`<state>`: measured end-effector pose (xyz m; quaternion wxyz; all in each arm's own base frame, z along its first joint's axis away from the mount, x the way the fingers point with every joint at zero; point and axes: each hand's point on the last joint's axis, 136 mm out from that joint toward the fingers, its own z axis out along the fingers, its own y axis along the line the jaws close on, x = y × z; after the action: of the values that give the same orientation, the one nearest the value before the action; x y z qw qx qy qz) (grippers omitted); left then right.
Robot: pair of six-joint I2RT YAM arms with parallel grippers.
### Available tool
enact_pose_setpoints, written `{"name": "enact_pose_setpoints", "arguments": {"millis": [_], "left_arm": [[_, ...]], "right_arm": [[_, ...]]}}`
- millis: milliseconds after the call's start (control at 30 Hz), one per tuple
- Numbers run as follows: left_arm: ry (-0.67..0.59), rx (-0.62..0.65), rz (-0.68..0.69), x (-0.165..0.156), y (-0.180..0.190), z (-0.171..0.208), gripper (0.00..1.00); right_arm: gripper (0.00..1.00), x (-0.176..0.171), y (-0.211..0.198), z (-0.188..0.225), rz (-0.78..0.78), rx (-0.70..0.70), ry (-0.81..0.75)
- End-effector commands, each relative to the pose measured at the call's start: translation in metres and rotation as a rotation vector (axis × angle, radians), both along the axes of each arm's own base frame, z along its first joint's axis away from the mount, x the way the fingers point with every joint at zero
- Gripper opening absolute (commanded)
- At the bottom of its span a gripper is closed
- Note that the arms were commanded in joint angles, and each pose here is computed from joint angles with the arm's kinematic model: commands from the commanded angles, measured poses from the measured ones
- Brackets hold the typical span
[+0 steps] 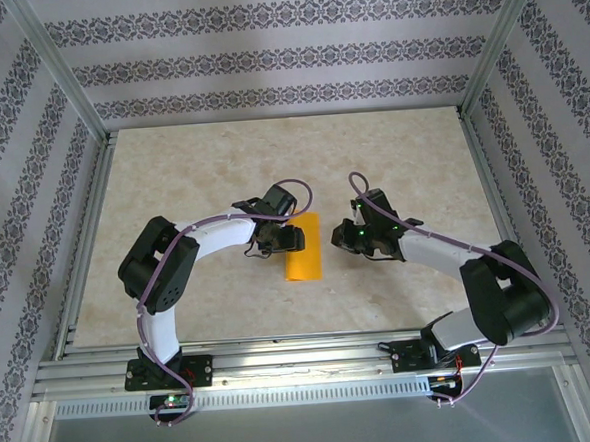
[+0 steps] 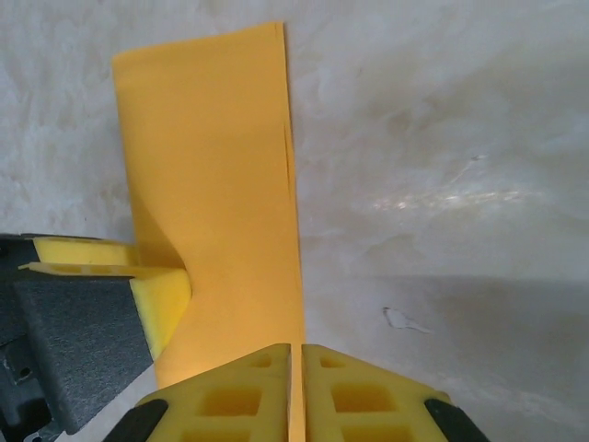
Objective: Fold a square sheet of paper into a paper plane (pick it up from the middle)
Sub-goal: First fold the square sheet of paper in half at the center of the table, then hold the square sheet of paper at the center of the table.
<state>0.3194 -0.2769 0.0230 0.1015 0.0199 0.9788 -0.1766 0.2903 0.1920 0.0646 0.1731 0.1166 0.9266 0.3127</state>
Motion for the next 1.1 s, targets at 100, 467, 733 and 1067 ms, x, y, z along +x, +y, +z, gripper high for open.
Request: {"name": "enact_pose_setpoints", "arguments": {"millis": [100,467,733,1067], "left_arm": [[0.104,0.070,-0.049,-0.023,0.006,-0.040,0.59],[0.133,0.095,-0.045,-0.026,0.010,-0.047,0.59],[0.136,0.100,-0.042,-0.027,0.011,-0.048,0.59],[0.139,0.076,0.001,-0.026,0.008,-0.050,0.59]], "right_arm": [[0.12,-0.001,-0.003,0.007,0.003,0.018,-0.013],[0.11,-0.002,0.014,0.008,0.054,0.056,0.004],[0.05,0.007,0.030,0.001,0.077,0.042,0.014],[0.02,0.016,0.034,-0.004,0.056,0.010,0.014]]}}
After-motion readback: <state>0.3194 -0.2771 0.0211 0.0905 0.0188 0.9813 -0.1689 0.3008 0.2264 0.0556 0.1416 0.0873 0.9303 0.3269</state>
